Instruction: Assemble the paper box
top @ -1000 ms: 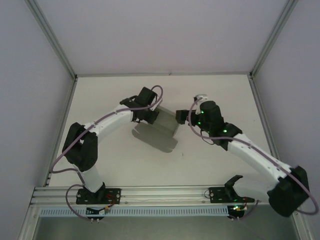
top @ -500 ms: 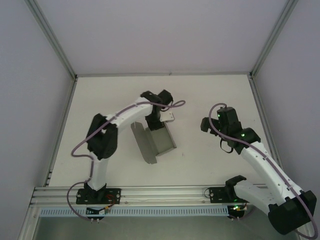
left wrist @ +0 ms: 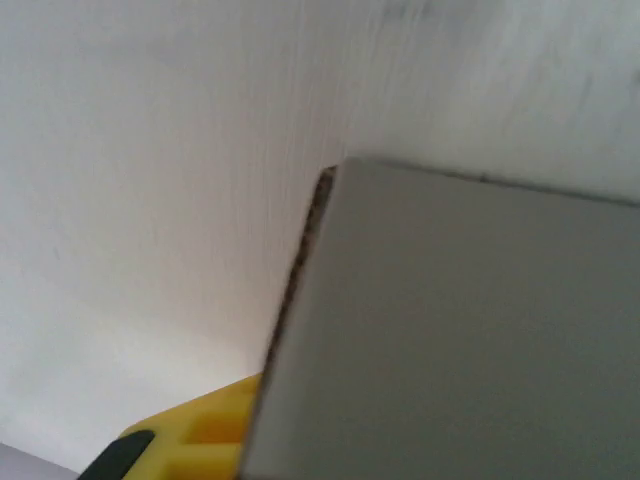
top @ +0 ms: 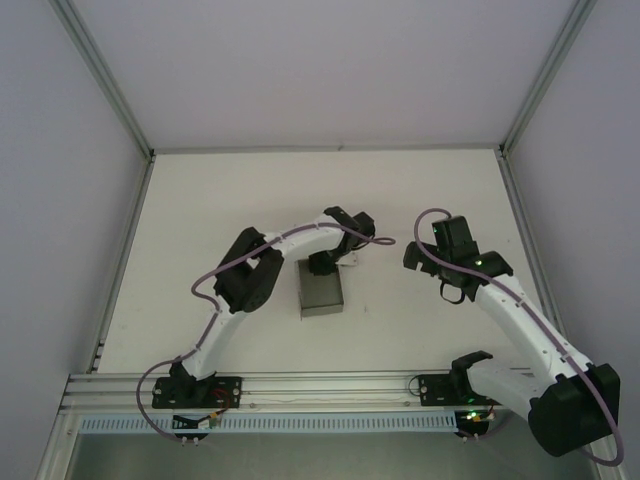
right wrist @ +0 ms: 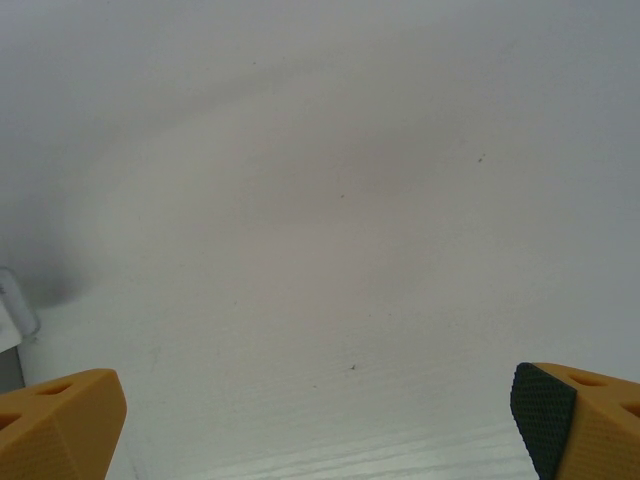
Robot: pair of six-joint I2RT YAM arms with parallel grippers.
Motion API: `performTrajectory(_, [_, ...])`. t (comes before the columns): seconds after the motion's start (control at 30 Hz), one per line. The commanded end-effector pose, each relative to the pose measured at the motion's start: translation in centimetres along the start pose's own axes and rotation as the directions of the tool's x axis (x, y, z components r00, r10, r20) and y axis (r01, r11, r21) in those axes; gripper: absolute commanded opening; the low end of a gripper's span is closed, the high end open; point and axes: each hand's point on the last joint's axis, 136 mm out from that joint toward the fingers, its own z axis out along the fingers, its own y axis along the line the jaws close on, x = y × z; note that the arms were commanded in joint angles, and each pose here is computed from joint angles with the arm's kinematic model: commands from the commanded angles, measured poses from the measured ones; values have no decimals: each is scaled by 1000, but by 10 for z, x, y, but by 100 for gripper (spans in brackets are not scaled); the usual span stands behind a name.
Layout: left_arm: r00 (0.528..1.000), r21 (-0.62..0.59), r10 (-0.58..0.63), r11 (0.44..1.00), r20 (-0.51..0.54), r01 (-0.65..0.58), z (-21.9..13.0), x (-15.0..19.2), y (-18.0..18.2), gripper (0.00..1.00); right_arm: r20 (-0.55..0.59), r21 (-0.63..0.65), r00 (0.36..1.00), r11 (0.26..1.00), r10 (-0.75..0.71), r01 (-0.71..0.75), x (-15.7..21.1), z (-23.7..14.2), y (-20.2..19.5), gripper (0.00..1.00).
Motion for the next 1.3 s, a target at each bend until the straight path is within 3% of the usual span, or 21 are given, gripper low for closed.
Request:
performTrajectory(0.0, [1000, -42, -10, 999, -9, 9, 0, -3, 7, 33, 0, -21, 1000, 1000, -4, 4, 1, 2, 1, 100])
performTrajectory(0.17, [997, -2, -20, 1000, 76, 21, -26, 1, 5, 63, 0, -48, 1000, 999, -17, 17, 3, 1, 4, 100])
performTrajectory(0.23, [993, 17, -24, 1000, 113, 22, -38, 3, 3, 82, 2, -65, 1000, 998, -27, 27, 3, 1, 6, 100])
performTrajectory(0.27, [991, 27, -26, 999, 128, 23, -44, 6, 1, 100, 3, -74, 999, 997, -32, 32, 4, 0, 7, 99])
performTrajectory(0.5, [956, 74, -56, 997, 287, 37, -91, 12, -2, 100, 31, -161, 996, 984, -78, 82, 1, -4, 22, 100])
performTrajectory(0.73, [825, 53, -207, 976, 526, 211, -142, 2, 33, 100, 57, -277, 980, 940, -189, 198, -2, -7, 46, 100])
performTrajectory(0.8, [808, 123, -205, 979, 553, 164, -146, 2, 27, 100, 65, -310, 977, 926, -205, 215, -6, -8, 55, 100])
performTrajectory(0.93, [866, 78, -130, 991, 484, 105, -116, 0, 32, 100, 59, -314, 976, 925, -208, 216, -8, -6, 57, 100])
performTrajectory(1.07, [903, 210, -89, 978, 421, -1, -93, -1, 11, 93, 56, -330, 974, 917, -219, 225, -5, -3, 59, 100])
performTrajectory(1.27, [943, 222, -27, 974, 332, -51, -59, -1, 6, 82, 24, -325, 973, 919, -228, 223, -1, 4, 60, 100])
